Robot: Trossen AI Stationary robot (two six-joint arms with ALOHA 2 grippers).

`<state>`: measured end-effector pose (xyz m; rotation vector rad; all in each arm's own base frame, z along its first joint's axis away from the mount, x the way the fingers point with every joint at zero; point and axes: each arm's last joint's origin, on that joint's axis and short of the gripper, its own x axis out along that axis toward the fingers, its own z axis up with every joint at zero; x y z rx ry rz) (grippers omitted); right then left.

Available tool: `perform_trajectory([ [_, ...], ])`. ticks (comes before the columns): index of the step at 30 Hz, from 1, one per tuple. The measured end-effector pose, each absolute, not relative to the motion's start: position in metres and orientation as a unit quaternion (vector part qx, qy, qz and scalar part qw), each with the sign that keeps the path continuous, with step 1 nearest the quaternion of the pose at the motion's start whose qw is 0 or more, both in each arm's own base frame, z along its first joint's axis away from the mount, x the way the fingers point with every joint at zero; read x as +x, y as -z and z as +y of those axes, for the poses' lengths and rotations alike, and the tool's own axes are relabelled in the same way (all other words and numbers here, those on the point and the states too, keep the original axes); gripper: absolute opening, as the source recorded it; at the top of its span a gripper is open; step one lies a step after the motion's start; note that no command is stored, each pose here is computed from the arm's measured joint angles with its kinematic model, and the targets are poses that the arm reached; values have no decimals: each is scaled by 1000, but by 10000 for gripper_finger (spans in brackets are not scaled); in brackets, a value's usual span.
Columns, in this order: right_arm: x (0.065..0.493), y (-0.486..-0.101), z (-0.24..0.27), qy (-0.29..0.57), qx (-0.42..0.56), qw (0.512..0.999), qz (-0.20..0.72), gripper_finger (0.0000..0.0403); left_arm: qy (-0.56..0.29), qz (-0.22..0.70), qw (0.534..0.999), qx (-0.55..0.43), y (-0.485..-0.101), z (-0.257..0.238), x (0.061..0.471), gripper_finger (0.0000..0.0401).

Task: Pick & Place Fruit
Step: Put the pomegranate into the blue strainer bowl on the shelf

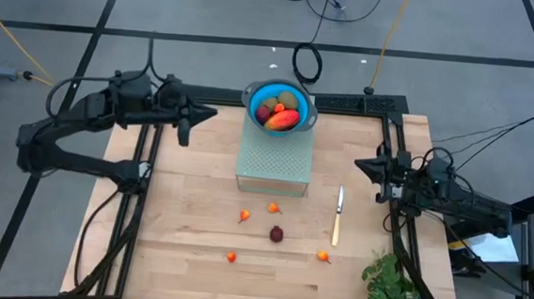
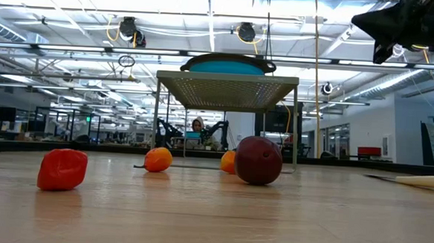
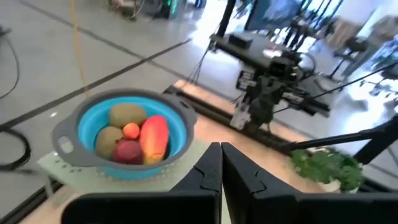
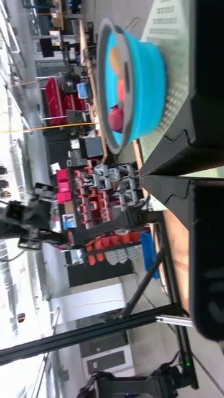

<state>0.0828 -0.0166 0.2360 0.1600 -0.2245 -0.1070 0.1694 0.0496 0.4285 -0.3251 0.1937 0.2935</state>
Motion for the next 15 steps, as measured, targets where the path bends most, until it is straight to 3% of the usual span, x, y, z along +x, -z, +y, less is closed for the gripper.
perform_trajectory([
  [15,115,-240,-23,36,91,989,-114,0,-136,26,975,-176,-376,39,134,9],
])
